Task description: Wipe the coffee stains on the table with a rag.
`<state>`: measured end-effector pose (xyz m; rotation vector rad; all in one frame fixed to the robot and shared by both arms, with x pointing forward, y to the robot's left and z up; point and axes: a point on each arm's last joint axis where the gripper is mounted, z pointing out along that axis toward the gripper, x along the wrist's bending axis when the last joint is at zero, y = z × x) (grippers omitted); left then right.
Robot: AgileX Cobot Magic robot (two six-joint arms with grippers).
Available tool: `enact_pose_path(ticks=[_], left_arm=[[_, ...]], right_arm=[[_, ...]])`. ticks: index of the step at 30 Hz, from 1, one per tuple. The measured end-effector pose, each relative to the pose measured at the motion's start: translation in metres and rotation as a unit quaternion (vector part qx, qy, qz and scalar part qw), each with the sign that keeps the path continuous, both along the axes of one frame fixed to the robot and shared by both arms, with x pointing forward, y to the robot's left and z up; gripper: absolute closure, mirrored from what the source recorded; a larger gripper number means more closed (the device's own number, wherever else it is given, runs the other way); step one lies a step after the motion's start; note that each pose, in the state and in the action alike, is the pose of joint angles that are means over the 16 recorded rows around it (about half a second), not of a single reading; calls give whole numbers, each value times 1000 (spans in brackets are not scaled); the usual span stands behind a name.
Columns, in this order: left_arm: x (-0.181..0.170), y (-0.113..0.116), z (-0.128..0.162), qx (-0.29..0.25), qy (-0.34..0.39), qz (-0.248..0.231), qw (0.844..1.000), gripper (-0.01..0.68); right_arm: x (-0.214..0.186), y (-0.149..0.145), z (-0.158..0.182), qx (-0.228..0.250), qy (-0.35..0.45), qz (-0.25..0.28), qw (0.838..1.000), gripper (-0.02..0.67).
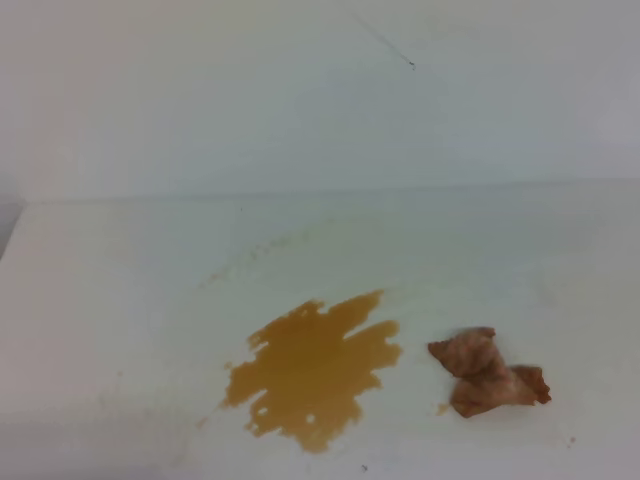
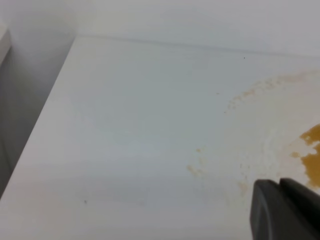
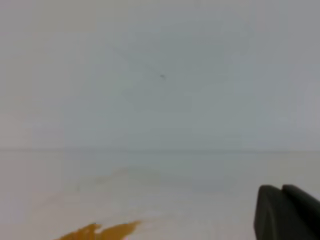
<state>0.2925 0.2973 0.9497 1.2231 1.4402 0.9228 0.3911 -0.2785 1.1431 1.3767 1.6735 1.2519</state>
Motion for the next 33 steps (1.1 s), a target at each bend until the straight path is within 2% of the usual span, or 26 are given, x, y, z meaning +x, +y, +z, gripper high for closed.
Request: enact_pose_path(ticks=[4, 8, 13, 17, 26, 33], left_arm=[[0, 0, 0, 0, 0, 0, 1000, 672], [0, 0, 1, 0, 0, 0, 1000, 672], [0, 0, 1, 0, 0, 0, 1000, 672], [0, 0, 1, 0, 0, 0, 1000, 672], [0, 0, 0, 0, 0, 0, 1000, 672], [0, 0, 0, 0, 0, 0, 1000, 672]], right_arm=[[26, 5, 2, -4, 50, 41, 998, 651], [56, 14, -2, -20, 114, 98, 988, 643], [95, 33, -19, -57, 201, 165, 964, 600], [121, 56, -39, -94, 255, 198, 942, 529], [160, 101, -96, -164, 330, 217, 904, 327], [181, 115, -144, -174, 374, 213, 886, 252]])
